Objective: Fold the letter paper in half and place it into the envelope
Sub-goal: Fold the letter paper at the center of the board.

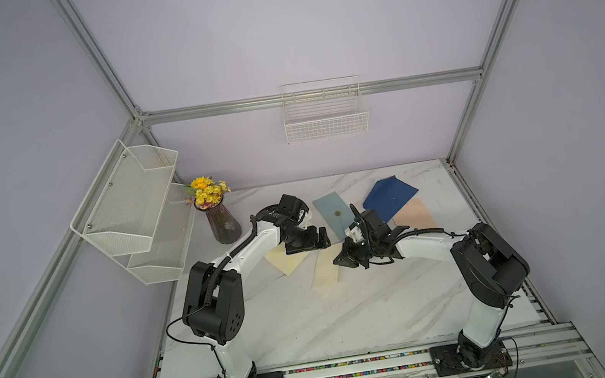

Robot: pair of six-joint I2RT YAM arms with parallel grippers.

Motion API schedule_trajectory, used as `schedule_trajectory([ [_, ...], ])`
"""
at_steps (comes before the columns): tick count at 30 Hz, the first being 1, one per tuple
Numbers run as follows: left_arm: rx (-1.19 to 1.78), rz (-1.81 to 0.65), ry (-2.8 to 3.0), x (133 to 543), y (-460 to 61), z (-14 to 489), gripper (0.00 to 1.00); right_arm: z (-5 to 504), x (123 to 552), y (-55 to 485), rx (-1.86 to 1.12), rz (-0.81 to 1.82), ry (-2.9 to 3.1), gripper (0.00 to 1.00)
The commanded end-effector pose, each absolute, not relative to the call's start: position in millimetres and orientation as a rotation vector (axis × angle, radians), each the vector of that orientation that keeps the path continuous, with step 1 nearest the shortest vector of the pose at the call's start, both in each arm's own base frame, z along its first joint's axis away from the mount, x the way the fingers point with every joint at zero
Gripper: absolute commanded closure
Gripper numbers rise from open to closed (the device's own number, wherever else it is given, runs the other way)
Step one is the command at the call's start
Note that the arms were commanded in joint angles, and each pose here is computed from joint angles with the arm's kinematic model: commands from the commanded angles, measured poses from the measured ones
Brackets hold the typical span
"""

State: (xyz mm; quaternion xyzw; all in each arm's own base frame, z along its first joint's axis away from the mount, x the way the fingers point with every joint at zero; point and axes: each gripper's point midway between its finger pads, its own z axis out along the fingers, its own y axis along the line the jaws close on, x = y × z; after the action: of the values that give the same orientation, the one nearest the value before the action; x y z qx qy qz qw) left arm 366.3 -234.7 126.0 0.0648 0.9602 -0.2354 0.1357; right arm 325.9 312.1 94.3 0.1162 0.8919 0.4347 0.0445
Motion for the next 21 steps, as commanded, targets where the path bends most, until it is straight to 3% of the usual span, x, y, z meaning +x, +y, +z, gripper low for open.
schedule_trajectory([
  [1,0.037,-0.760,2.722,379.6,-234.3,156.1,0.00,133.3,353.6,315.8,0.393,1.364,2.611,1.00],
  [11,-0.376,-1.058,2.545,415.1,-230.8,191.4,0.00,168.0,413.7,307.0,0.563,1.448,2.402,1.00],
  [21,-0.650,-1.270,2.402,418.5,-232.9,189.4,0.00,173.9,435.4,298.0,0.708,1.600,2.230,1.00],
])
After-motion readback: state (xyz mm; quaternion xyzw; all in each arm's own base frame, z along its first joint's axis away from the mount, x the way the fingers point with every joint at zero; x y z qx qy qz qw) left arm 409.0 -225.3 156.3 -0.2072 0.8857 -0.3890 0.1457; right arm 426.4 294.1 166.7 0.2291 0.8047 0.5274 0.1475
